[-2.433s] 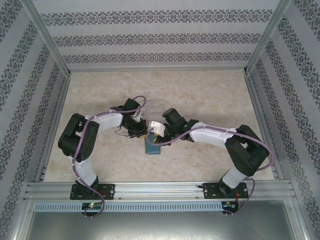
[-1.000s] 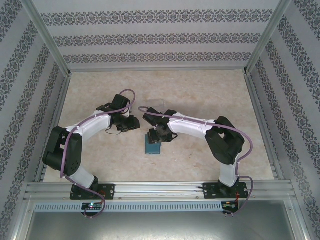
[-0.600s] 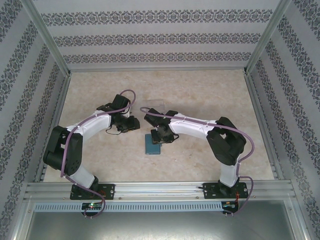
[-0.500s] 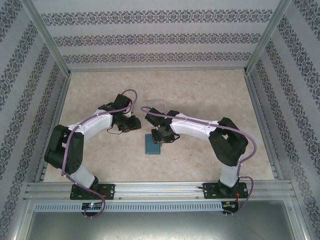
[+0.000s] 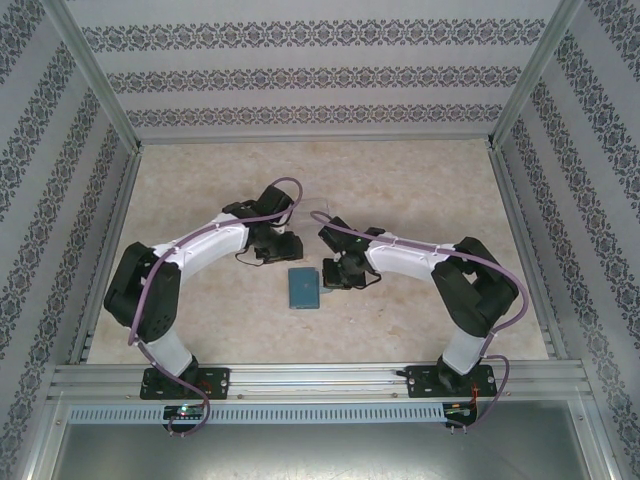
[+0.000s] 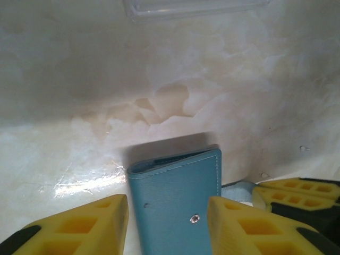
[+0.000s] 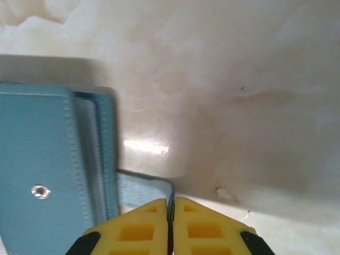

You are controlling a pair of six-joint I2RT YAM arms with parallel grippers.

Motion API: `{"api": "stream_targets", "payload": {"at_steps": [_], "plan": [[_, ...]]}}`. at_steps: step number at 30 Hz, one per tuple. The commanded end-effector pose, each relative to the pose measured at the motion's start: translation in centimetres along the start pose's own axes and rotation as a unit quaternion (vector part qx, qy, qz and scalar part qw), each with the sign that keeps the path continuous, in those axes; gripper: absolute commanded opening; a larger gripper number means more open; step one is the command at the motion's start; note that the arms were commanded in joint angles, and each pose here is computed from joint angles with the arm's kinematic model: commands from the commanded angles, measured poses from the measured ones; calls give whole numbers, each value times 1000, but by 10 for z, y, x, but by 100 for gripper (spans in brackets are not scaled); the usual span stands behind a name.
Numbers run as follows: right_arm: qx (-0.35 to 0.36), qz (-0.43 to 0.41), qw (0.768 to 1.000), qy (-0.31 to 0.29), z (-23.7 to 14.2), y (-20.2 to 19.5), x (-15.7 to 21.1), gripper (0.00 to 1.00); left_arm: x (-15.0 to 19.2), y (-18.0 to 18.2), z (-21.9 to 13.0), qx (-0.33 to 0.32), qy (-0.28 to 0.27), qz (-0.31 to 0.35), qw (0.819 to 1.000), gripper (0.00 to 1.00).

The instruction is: Take the credit cards out of the card holder

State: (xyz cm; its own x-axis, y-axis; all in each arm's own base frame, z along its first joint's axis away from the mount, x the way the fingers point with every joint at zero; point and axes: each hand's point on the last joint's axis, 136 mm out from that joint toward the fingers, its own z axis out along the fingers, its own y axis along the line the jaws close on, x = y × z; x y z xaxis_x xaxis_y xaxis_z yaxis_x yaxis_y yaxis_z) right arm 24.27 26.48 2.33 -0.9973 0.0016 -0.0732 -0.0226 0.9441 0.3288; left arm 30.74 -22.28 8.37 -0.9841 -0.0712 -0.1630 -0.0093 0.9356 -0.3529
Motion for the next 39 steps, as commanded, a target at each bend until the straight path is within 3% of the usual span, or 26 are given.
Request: {"api": "stream_targets", "payload": {"at_steps": [1,17,28,39], "plan": [[-64,14,998,-6,-1,13,-6,8,14,8,0,-57,21,-10,998,46],[-131,48,990,14,11,4,-7,7,46,-7,28,-161,59,9,985,60],[-155,69,985,19,18,-2,-9,5,57,-4,44,-190,80,9,978,72],[-162,79,983,20,20,-8,-10,5,58,-1,46,-208,85,13,974,75]]}}
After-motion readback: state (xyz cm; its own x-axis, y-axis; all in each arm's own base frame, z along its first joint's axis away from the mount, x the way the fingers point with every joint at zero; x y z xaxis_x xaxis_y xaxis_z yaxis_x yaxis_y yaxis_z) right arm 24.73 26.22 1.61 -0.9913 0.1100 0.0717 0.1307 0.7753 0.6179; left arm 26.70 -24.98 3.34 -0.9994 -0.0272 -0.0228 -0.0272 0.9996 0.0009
